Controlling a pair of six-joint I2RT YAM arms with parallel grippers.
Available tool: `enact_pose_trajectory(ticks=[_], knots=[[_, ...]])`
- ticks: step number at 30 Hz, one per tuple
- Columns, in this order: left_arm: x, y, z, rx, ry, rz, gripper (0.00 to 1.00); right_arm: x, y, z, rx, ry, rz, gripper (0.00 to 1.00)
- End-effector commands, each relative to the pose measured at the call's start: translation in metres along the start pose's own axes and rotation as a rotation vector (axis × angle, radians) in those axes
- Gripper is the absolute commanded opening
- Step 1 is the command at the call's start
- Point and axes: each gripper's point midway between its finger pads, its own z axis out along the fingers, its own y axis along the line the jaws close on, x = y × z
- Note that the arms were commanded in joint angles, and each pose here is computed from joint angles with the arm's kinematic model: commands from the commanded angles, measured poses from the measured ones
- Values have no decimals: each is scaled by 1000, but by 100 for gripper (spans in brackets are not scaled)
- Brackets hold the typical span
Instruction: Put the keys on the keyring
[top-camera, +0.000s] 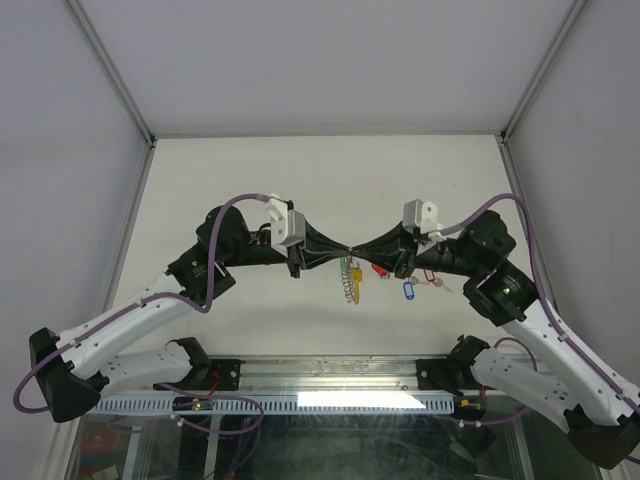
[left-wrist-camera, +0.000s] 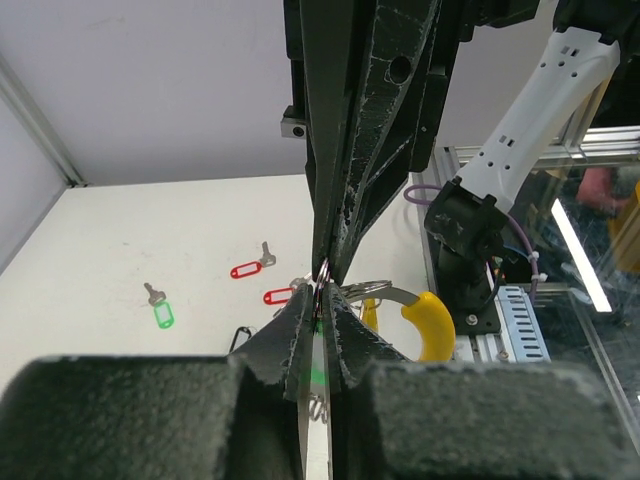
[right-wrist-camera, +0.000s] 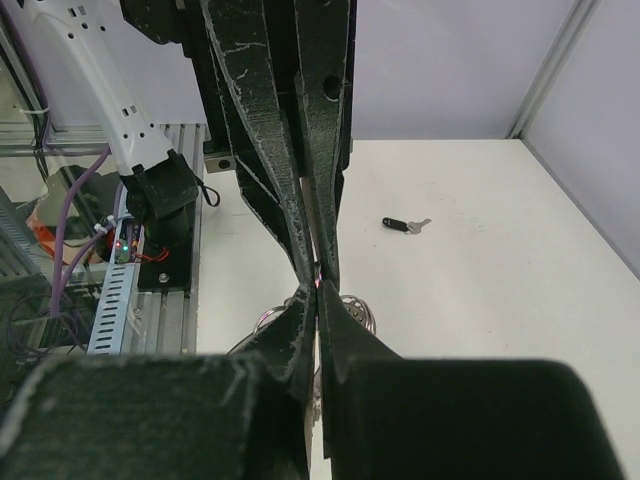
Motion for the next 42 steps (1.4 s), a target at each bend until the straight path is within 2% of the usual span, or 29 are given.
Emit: enact_pose_trajectory(ticks=[1,8,14,19,23,28,42], knots=[[-24,-1,1,19,-50,40,0,-33,0,-2,-4,-77,-73,0],[-12,3,-1,5,32,54,0,-32,0,-4,5,-61,-80,0],[4,16,-8,-45,177,86,0,-14,5,-8,-45,81,-68,27],[10,22,-14,-56,273,115,0,1,1,-11,-36,185,-39,34],[15,25,-16,-47,326,131,0,16,-13,-7,23,251,13,36],[23,28,-18,-47,384,136,0,28,-22,4,18,294,46,39],[30,30,-18,-39,424,136,0,30,-21,23,-52,254,92,38]])
